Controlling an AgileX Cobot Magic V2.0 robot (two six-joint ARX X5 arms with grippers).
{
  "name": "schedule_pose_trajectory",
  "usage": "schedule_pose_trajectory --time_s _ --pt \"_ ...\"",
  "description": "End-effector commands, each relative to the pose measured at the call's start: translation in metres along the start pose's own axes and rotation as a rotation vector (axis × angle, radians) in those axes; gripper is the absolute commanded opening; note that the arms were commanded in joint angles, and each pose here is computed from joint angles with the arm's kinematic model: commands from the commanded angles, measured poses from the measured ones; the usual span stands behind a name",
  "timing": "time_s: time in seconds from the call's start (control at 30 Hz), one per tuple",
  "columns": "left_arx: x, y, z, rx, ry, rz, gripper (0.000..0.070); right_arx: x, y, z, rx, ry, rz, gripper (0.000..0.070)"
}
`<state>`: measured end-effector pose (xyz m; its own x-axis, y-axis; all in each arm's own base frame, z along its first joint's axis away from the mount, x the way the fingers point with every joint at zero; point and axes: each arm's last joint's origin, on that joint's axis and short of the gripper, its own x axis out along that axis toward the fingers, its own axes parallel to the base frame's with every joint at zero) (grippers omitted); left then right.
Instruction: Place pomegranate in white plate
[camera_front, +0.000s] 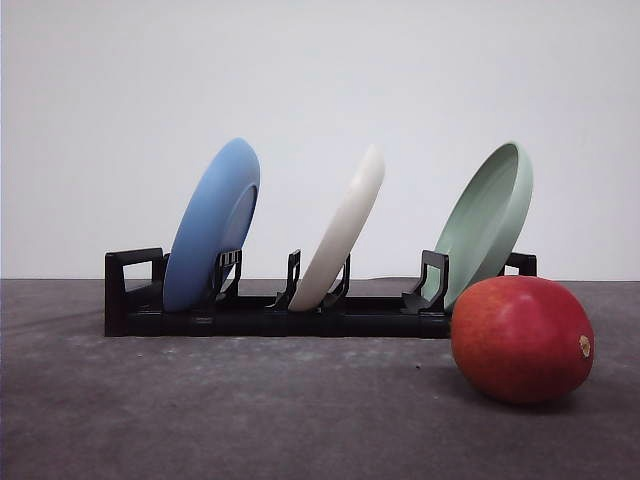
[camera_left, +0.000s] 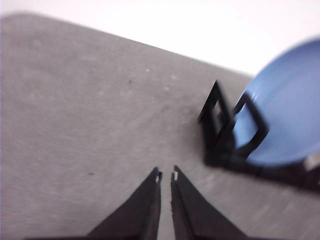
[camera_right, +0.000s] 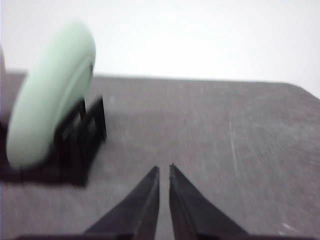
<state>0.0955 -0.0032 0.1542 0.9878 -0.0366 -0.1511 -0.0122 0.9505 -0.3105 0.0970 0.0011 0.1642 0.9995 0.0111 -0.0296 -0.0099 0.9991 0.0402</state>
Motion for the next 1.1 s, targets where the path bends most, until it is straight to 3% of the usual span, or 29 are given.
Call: schedule_pose_trajectory --time_s 0.0,0.1,0.2,0.3,0.53,0.77,0.9,1.07 --pt "0.001 -0.001 0.004 -0.219 -0.063 -0.028 0.0015 0.0 0.0 0.006 0.153 -0.067 0.006 0.0015" --pt "-0.002 -0.007 0.021 -0.221 -0.223 -0.102 0.0014 -0.002 0.001 0.02 0.287 -0.203 0.036 0.0006" --pt "-0.01 -0.013 0.041 -0.123 -0.356 -0.142 0.0012 -0.007 0.001 0.036 0.325 -0.308 0.063 0.0006" --pt "-0.022 -0.021 0.062 -0.056 -0.368 -0.133 0.0012 -0.014 0.002 0.056 0.348 -0.309 0.067 0.0006" --pt "-0.049 -0.036 0.109 -0.031 -0.057 -0.019 0.0012 -0.038 0.004 0.098 0.358 -0.053 0.02 0.0006" --pt "-0.046 -0.048 0.144 0.094 0.243 0.055 0.0012 -0.038 0.009 0.118 0.221 0.28 0.117 0.0006" --pt "-0.027 -0.054 0.154 0.153 0.361 -0.021 0.0012 -0.024 0.012 0.12 0.131 0.385 0.217 0.0006" --pt "0.002 -0.064 0.153 0.154 0.434 -0.159 0.0012 -0.003 0.016 0.118 0.114 0.453 0.308 0.0006"
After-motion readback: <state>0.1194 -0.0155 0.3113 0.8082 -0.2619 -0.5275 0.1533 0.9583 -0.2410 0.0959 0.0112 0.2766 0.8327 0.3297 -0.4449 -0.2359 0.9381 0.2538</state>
